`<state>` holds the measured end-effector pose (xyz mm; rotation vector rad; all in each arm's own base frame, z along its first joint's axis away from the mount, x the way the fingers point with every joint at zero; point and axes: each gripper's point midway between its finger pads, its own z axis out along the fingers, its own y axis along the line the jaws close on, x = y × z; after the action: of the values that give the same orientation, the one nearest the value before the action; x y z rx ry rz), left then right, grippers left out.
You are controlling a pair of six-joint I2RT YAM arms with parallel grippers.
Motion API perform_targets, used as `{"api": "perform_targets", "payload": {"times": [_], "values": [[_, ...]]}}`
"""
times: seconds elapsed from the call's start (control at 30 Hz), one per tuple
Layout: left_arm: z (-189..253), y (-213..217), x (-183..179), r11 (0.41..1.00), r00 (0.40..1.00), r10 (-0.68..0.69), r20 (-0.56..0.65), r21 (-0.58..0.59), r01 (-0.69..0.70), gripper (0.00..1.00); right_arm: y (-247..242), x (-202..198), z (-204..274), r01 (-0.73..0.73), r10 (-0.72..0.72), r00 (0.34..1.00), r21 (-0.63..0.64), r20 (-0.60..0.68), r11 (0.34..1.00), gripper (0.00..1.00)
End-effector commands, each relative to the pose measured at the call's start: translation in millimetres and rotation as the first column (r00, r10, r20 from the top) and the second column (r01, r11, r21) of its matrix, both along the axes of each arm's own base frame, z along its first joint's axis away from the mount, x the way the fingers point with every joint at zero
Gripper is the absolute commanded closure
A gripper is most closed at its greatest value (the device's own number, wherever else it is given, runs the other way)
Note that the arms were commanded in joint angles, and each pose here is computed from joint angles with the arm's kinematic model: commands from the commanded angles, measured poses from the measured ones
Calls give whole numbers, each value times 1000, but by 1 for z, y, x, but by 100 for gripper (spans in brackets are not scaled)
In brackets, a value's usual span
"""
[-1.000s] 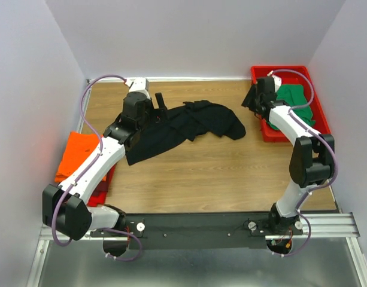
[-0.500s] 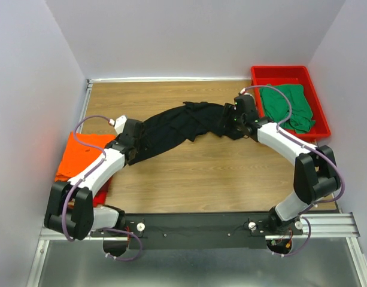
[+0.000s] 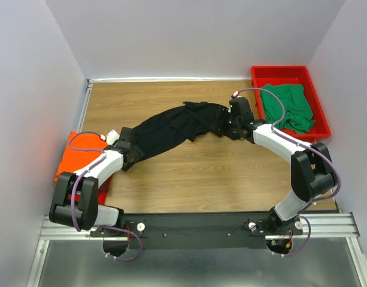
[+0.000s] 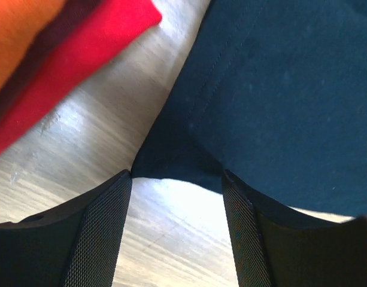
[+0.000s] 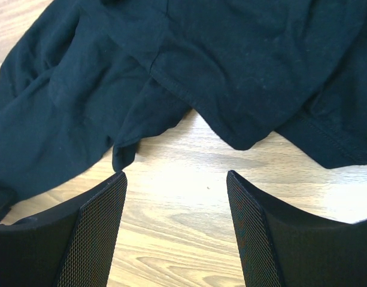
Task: Fold and stack the t-shirts
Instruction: Flatten the tshirt out
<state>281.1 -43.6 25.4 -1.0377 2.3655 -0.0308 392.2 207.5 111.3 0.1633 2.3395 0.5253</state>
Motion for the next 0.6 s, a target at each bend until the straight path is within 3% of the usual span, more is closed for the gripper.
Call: {"api": "perform_targets", "payload": {"times": [0.0, 0.13, 0.2, 0.23, 0.37, 0.57], "values": [[-3, 13, 5, 998, 998, 64, 8, 24, -65, 31, 10, -1, -6, -41, 41, 999, 29, -9, 999, 26], [-5, 19, 9, 997, 998, 63, 6, 47, -63, 35, 11, -1, -6, -51, 51, 999, 32, -9, 998, 26], [-9, 19, 9, 997, 998, 62, -2, 49, -62, 47, 12, -1, -6, -59, 59, 998, 35, -8, 998, 26], [-11, 19, 9, 997, 998, 56, -6, 51, -55, 62, 13, -2, -6, -63, 63, 998, 39, -9, 997, 26], [-6, 19, 12, 998, 999, 39, 2, 55, -39, 97, 16, -1, -6, -74, 75, 997, 45, -10, 996, 26], [33, 27, 24, 994, 994, 44, 96, 92, -52, 100, 31, -4, -8, -111, 111, 994, 44, -12, 993, 25]]}}
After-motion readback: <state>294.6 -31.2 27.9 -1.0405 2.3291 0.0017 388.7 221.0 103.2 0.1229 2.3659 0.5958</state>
